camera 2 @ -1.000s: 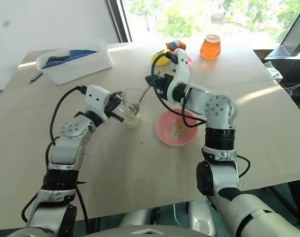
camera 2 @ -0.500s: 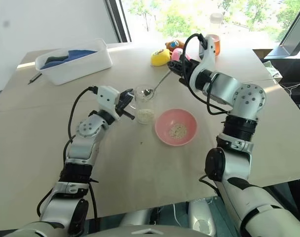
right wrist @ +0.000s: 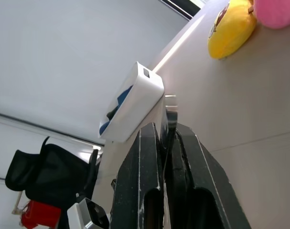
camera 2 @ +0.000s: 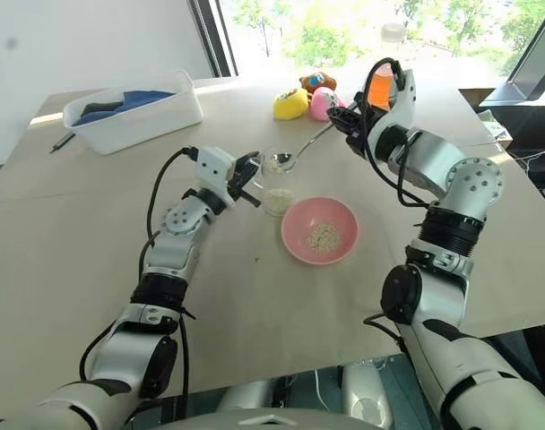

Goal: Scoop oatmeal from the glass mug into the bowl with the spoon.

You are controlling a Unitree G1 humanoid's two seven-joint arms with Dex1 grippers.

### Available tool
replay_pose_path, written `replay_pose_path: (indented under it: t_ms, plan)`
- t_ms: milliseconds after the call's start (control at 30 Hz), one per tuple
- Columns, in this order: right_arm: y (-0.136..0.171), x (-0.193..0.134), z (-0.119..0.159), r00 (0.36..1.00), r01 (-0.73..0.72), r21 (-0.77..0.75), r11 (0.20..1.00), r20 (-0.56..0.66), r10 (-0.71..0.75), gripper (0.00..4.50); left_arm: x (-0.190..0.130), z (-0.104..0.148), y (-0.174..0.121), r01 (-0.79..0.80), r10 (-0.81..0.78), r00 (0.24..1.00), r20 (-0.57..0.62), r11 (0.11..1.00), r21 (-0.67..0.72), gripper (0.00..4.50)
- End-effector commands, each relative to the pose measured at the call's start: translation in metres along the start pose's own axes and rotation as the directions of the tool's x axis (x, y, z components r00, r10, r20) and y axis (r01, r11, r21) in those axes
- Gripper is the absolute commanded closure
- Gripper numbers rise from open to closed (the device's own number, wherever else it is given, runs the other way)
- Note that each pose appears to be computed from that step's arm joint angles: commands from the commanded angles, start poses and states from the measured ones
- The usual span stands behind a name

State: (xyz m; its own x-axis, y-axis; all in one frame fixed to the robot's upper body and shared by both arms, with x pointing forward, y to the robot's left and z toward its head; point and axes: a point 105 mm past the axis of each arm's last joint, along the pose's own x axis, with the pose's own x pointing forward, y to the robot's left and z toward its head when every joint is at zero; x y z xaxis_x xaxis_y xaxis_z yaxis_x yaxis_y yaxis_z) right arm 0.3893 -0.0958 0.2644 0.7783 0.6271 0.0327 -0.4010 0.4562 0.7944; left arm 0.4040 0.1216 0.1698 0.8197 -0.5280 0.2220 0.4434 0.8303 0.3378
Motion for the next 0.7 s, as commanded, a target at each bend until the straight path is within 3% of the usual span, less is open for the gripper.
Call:
replay_pose_path:
  t_ms: [33, 700]
  plan:
    - [0.001, -0.009, 0.016, 0.998, -0.003, 0.014, 1.0, 0.07, 0.002, 4.5, 0.005, 0.026, 0.008, -0.014, 0.01, 0.994, 0.104, 0.999, 0.037, 4.48]
    - [0.023, -0.038, 0.028, 0.986, -0.121, 0.059, 0.991, 0.12, 0.113, 4.5, 0.003, 0.015, 0.023, -0.043, 0.04, 0.997, 0.072, 0.998, 0.038, 4.48]
